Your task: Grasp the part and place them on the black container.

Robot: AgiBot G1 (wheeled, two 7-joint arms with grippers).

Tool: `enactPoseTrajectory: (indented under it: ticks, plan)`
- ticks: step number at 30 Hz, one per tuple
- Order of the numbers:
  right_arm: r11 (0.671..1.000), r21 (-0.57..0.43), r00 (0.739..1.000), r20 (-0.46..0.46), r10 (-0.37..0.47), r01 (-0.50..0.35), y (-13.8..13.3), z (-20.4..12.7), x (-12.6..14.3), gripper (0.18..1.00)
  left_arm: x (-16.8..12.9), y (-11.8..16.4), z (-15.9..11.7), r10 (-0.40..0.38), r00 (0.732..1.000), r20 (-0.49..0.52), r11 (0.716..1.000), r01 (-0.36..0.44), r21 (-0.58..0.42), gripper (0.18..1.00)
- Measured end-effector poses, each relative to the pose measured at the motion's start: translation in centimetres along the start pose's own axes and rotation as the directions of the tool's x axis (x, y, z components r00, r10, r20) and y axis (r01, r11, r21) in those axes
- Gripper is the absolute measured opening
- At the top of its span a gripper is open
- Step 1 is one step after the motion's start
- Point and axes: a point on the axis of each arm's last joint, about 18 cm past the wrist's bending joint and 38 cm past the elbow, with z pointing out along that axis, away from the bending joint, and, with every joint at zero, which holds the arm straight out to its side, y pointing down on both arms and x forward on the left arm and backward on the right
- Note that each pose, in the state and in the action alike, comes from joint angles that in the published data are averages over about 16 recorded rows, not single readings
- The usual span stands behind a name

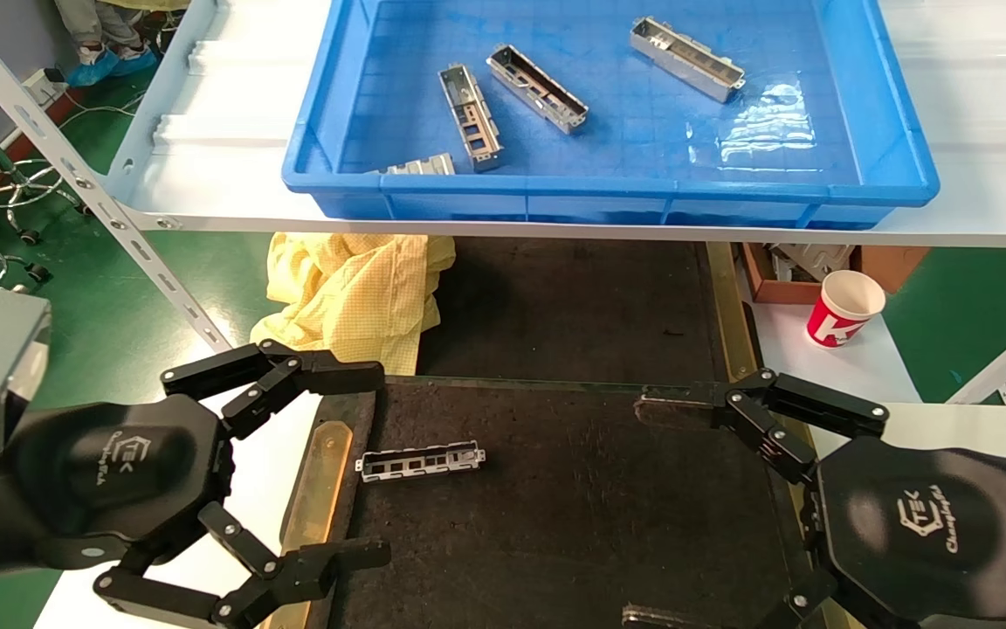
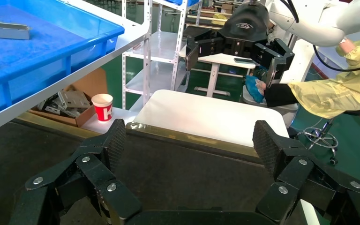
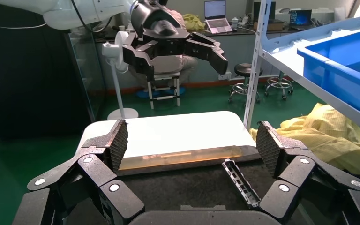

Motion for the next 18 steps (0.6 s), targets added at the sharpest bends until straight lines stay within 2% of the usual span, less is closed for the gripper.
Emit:
enactPoseTrajectory:
  ticks: [18]
  plan:
    - [1.000,0.000,1.000,-0.001,0.002,-0.002,0.02,0.00,0.03,1.001,0.00,0.00,0.00,0.000,1.000,0.000,1.000,0.000,0.000,1.001]
